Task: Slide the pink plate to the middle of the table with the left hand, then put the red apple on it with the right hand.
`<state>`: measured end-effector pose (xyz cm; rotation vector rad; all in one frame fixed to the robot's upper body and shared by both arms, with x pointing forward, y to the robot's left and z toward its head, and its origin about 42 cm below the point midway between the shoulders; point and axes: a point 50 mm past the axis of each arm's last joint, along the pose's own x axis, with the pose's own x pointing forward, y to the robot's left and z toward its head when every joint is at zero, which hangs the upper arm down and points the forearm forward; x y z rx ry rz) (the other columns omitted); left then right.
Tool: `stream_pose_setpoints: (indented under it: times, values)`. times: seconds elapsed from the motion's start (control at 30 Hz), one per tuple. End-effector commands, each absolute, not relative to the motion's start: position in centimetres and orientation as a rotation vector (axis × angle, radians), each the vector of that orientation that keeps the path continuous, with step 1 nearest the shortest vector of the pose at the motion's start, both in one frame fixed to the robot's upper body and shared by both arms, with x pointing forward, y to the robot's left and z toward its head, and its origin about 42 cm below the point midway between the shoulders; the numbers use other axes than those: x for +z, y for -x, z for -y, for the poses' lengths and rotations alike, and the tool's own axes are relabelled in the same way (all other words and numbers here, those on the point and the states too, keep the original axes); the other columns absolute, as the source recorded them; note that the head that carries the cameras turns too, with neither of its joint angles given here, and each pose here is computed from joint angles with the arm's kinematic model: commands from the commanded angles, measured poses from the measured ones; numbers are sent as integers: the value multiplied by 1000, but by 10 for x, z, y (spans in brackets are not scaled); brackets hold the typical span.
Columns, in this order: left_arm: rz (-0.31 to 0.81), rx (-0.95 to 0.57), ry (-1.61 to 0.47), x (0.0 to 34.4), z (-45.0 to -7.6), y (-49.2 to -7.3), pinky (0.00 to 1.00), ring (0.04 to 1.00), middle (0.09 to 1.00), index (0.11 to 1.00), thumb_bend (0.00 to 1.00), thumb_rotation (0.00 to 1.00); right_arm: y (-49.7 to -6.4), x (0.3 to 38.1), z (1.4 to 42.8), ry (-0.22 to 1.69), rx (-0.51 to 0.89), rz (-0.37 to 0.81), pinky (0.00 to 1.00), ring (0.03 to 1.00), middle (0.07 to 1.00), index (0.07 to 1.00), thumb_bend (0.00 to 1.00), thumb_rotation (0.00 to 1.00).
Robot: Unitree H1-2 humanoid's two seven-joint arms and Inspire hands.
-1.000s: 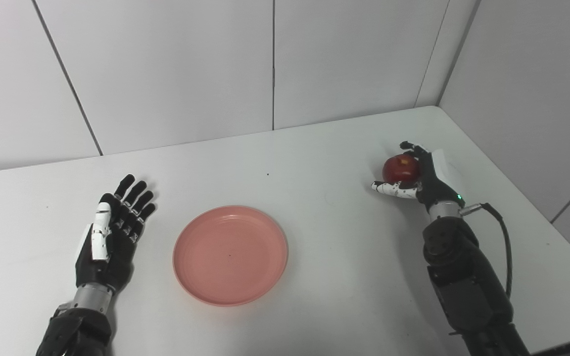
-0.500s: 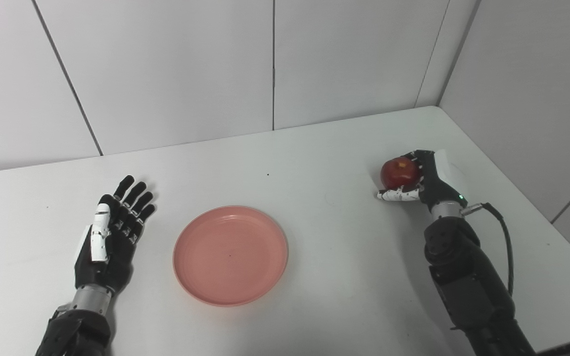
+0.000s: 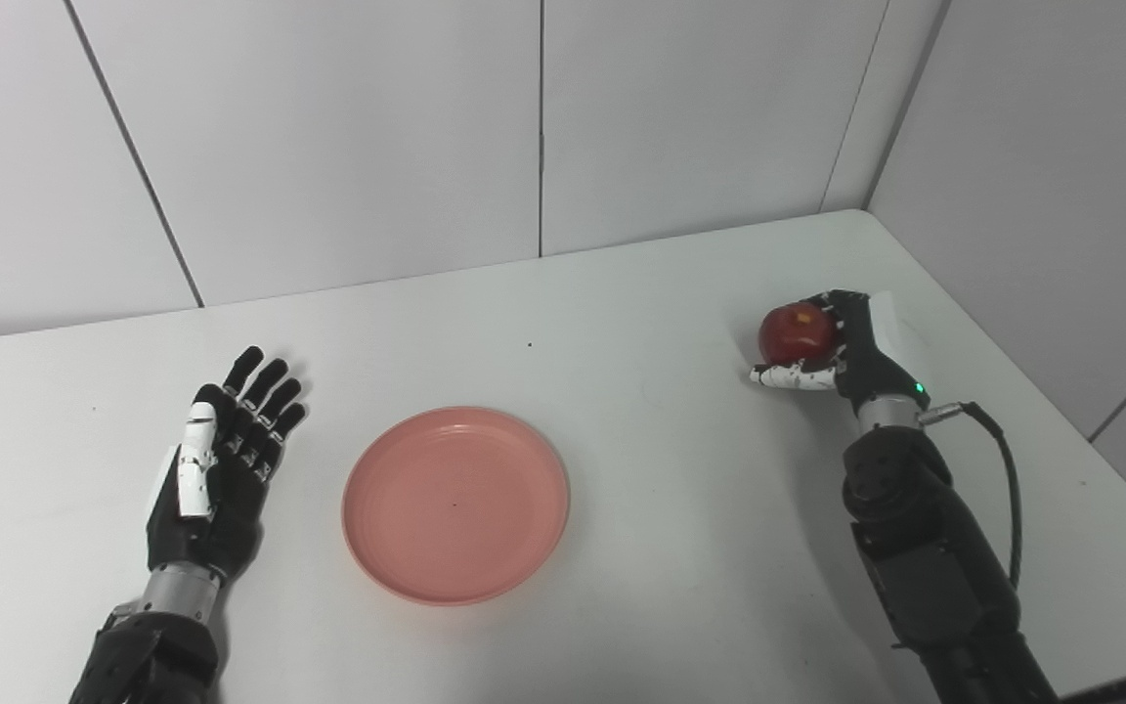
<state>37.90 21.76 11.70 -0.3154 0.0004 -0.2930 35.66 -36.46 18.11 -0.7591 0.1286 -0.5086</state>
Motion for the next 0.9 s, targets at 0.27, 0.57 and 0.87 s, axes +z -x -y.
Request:
stream_pose_setpoints:
  times: [0.27, 0.57, 0.87]
  values:
    - [-152, -255, 333, 84, -220, -359, 933, 917, 918, 900, 365, 1000, -356, 243, 345, 697, -518, 118, 377, 435, 447, 533, 522, 2]
    - [-146, -250, 328, 84, -207, -355, 933, 917, 917, 896, 362, 1000, -347, 278, 307, 715, -420, 250, 372, 436, 450, 530, 523, 2]
    - [-145, -246, 316, 88, -192, -349, 921, 911, 915, 893, 376, 1000, -351, 295, 258, 701, -273, 323, 351, 427, 452, 529, 523, 1]
